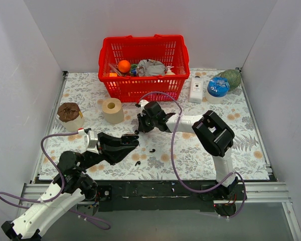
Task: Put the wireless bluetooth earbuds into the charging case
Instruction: Adjust the earbud at the center of the board.
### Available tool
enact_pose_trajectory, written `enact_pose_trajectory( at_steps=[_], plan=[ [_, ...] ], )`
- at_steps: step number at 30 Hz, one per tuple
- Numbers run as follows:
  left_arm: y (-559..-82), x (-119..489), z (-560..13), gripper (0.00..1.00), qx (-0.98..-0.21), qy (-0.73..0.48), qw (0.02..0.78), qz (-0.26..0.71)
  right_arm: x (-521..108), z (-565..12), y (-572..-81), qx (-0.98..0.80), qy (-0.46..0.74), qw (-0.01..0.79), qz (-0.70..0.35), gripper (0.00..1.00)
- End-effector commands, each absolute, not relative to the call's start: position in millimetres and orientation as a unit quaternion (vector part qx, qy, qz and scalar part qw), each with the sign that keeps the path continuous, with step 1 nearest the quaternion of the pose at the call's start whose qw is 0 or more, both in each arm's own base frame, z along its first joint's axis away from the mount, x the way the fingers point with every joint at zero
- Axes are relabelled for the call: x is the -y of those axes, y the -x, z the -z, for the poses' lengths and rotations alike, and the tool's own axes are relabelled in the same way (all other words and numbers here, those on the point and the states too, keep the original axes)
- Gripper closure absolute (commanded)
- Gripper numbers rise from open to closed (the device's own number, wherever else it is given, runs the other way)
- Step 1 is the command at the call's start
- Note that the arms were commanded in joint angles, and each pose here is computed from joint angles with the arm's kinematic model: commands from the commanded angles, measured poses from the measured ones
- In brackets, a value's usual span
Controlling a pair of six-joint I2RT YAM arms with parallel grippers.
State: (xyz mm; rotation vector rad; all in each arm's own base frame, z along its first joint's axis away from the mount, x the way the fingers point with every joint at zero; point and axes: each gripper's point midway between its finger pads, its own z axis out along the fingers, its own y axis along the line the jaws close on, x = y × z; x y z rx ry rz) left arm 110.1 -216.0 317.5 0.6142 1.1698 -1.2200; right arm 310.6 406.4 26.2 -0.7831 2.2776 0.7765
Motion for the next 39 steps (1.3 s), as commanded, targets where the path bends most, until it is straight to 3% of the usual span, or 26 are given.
enact_pose_trajectory(
  at_steps=[1,4,7,17,39],
  plan=[
    [-109,213,-325,1.00,-0.499,-0.268,0.633,0.527,-373,-33,-322,-0.882,0.260,0.310,-0.243,0.80],
    [-109,211,-329,1.00,-0.496,-0.267,0.640,0.523,-374,-71,-321,-0.864,0.263,0.347,-0.254,0.66],
    [-108,208,-334,1.00,-0.491,-0.265,0.646,0.521,-393,-95,-310,-0.841,0.299,0.351,-0.283,0.58],
    [-101,205,-338,1.00,-0.485,-0.264,0.643,0.531,-437,-82,-269,-0.822,0.368,0.285,-0.328,0.49],
    [-102,208,-333,1.00,-0.489,-0.267,0.639,0.531,-441,-66,-282,-0.831,0.367,0.296,-0.296,0.47]
  ],
)
